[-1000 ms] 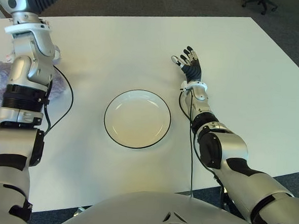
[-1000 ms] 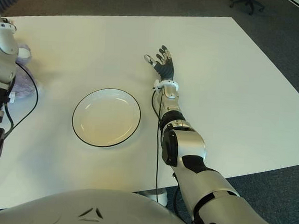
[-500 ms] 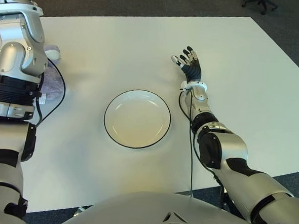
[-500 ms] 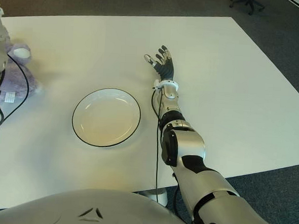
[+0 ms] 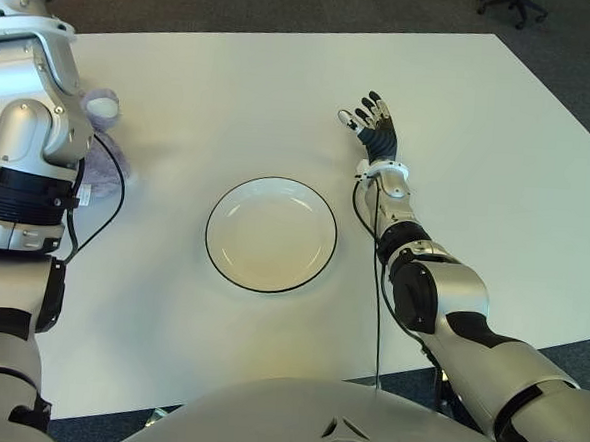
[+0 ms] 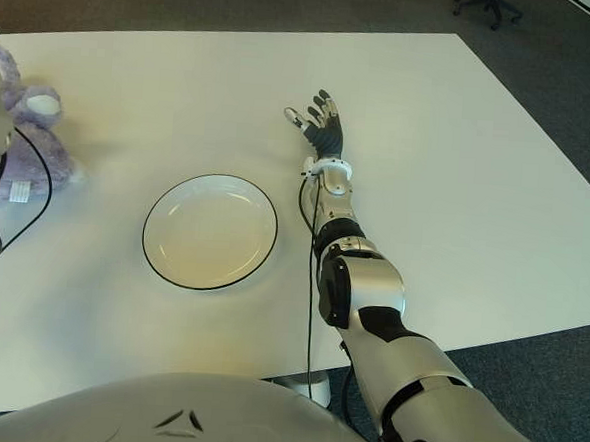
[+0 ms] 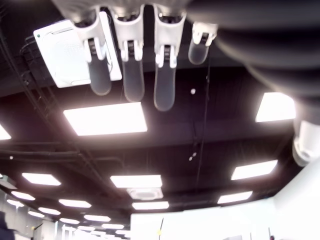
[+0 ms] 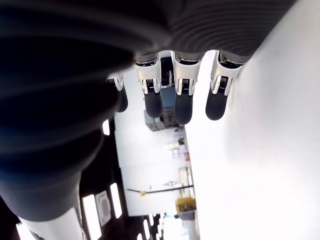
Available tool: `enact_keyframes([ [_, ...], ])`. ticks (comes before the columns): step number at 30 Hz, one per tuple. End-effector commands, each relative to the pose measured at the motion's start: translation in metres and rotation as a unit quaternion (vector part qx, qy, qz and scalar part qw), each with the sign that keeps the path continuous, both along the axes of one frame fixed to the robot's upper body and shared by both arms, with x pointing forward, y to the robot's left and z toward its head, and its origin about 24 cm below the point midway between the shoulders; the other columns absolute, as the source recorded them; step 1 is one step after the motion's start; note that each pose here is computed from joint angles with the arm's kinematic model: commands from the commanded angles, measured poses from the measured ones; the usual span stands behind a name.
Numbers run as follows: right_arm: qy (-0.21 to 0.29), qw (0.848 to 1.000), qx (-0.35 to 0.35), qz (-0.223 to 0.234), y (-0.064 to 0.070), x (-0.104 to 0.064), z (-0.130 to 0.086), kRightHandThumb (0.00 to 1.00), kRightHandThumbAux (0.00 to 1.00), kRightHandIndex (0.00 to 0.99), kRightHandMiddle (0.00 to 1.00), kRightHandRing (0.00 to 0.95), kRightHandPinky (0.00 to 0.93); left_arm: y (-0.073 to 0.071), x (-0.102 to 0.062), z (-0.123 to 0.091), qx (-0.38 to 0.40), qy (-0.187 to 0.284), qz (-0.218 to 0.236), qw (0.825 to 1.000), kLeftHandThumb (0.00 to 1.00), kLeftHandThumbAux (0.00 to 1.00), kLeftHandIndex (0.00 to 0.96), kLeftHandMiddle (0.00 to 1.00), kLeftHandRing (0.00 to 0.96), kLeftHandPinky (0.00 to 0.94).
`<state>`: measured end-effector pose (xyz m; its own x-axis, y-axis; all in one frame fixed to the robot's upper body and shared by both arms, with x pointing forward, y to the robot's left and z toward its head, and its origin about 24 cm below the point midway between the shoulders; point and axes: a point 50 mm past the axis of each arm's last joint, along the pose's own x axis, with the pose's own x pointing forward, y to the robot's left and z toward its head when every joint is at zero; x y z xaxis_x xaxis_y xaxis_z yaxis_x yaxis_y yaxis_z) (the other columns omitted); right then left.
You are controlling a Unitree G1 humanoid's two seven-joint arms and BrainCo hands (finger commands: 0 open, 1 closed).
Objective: Put the doll into the plate.
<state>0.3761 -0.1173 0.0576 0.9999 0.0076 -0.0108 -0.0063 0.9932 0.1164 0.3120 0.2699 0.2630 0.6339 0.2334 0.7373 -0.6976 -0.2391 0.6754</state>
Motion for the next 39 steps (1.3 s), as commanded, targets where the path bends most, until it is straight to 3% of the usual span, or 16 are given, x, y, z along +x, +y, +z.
enact_keyframes([
  [1,0.102,0.995,0.001,-0.004,-0.003,-0.024,-0.048,0.116,0.783,0.059,0.103,0.108,0.134,0.005,-0.004,-0.009,0.015,0.025,0.024,0.999,0.055,0.436,0.011,0.186,0.204,0.209],
  [17,0.106,0.994,-0.003,0.001,-0.005,-0.024,-0.049,0.070,0.778,0.045,0.087,0.089,0.108,0.014,-0.013,-0.022,-0.003,0.036,0.028,0.999,0.123,0.462,0.033,0.211,0.253,0.266],
  [19,0.106,0.994,-0.004,0.002,-0.005,-0.024,-0.049,0.067,0.779,0.045,0.086,0.088,0.108,0.015,-0.015,-0.023,-0.004,0.038,0.030,0.999,0.138,0.472,0.037,0.228,0.284,0.350],
  [23,0.107,0.994,-0.004,0.001,-0.005,-0.024,-0.049,0.067,0.781,0.047,0.086,0.089,0.111,0.017,-0.018,-0.025,0.001,0.038,0.033,0.999,0.151,0.470,0.037,0.238,0.305,0.364],
  [24,0.107,0.994,-0.004,0.001,-0.005,-0.024,-0.050,0.069,0.781,0.048,0.088,0.089,0.111,0.017,-0.019,-0.026,0.003,0.037,0.033,0.999,0.173,0.466,0.053,0.319,0.378,0.454],
  [28,0.107,0.994,-0.004,0.000,-0.005,-0.024,-0.050,0.076,0.781,0.049,0.090,0.090,0.112,0.021,-0.022,-0.029,0.007,0.034,0.030,0.999,0.188,0.456,0.070,0.416,0.463,0.531],
  [36,0.108,0.994,-0.003,0.002,-0.005,-0.024,-0.050,0.078,0.775,0.047,0.092,0.092,0.109,0.031,-0.028,-0.038,0.012,0.049,0.030,0.998,0.145,0.421,0.055,0.397,0.457,0.482],
  [39,0.108,0.994,-0.002,0.002,-0.005,-0.024,-0.049,0.079,0.777,0.048,0.093,0.092,0.109,0.032,-0.029,-0.039,0.015,0.060,0.035,0.997,0.111,0.397,0.036,0.346,0.420,0.437],
])
